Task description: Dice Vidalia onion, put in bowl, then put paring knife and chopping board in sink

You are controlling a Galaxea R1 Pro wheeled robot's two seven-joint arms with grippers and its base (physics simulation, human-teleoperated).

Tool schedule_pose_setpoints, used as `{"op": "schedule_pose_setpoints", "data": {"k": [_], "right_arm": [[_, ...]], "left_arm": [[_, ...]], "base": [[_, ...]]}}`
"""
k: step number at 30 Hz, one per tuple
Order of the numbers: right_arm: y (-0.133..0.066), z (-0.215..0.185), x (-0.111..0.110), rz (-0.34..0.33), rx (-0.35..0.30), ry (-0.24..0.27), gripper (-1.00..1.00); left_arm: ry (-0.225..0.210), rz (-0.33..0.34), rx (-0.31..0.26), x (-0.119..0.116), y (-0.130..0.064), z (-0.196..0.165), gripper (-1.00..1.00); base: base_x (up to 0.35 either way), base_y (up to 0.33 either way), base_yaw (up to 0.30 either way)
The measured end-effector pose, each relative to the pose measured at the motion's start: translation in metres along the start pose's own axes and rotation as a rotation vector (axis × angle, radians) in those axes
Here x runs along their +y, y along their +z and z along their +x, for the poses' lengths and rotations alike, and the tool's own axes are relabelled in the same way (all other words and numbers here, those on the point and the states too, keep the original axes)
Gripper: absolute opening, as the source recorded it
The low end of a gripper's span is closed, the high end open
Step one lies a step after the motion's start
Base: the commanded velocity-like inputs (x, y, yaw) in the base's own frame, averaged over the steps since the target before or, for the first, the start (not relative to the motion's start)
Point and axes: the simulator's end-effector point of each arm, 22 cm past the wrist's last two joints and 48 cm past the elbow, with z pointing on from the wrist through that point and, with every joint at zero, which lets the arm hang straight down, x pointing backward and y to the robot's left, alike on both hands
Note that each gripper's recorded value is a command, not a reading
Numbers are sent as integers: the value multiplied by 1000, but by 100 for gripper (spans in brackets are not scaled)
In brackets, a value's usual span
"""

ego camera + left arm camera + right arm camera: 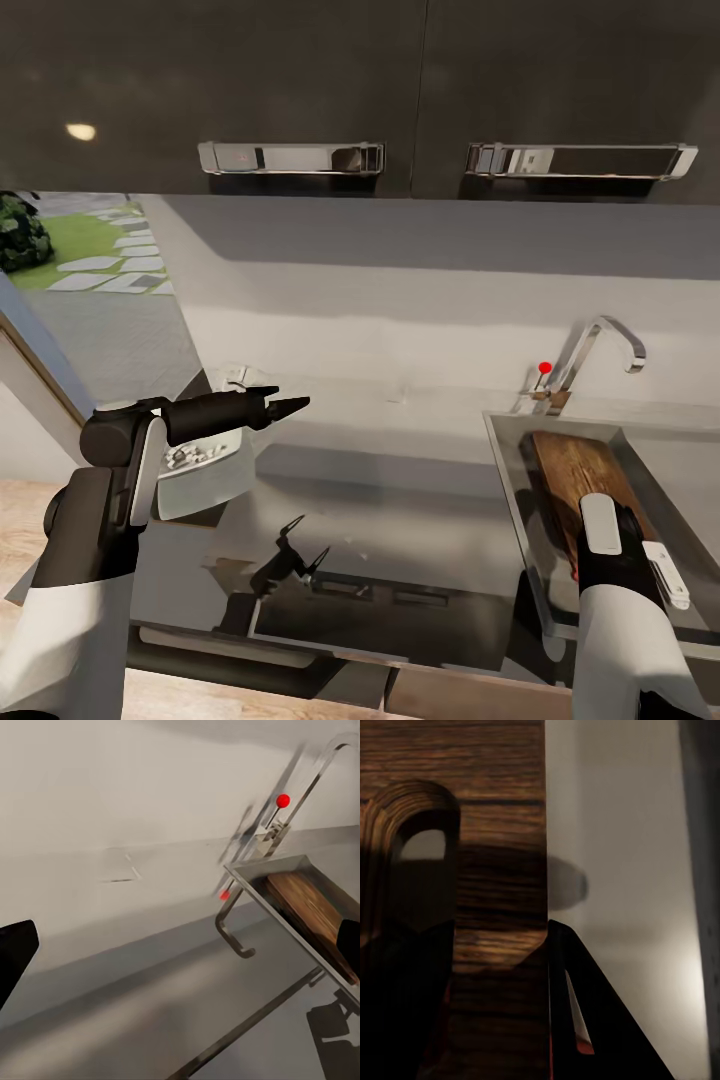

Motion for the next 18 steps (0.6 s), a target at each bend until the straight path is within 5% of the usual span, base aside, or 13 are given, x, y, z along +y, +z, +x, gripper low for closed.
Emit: {"op": "schedule_pose_setpoints", "data": {"k": [18], "right_arm": [[7,7,-5,18,3,-14,-100]], "left_arm": [[-11,-1,10,5,4,7,100]], "base": [[0,0,0]]}}
